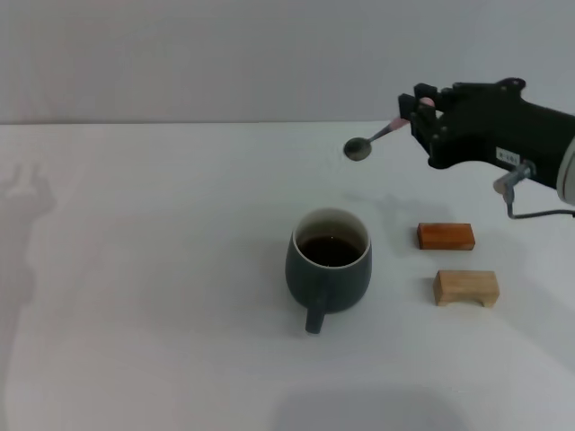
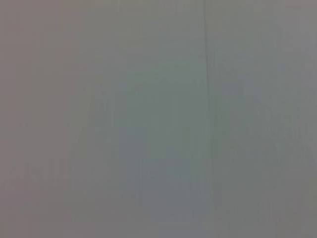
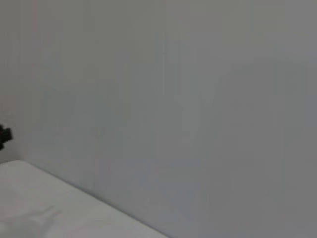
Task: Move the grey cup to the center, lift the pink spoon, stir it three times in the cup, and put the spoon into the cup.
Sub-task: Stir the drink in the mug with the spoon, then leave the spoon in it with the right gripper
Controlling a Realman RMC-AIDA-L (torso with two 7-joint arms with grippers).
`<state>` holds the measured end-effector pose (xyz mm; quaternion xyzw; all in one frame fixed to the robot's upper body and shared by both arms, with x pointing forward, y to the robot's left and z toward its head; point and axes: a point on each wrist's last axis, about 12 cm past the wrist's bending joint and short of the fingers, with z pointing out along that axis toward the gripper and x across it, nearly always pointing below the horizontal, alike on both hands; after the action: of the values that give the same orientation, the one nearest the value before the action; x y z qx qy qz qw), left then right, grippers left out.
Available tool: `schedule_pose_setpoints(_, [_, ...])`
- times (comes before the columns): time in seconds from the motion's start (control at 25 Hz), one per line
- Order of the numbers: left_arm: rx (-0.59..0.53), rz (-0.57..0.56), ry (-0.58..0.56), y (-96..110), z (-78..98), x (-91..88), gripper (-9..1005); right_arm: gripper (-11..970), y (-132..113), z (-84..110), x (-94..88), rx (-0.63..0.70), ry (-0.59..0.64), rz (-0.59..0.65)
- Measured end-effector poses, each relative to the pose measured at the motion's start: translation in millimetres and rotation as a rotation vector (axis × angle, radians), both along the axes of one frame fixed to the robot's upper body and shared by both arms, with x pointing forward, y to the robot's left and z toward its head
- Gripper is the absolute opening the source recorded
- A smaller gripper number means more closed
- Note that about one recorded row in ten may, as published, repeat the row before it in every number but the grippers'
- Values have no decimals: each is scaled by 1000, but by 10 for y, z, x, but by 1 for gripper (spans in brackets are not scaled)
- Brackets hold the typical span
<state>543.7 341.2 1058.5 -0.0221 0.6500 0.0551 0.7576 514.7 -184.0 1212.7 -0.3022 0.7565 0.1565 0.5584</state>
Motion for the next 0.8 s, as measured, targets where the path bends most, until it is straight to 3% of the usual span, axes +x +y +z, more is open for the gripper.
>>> schedule_pose_setpoints(0.8, [-5,-11,2,-45,17,55,212,123,282,164,60,-44,103,163])
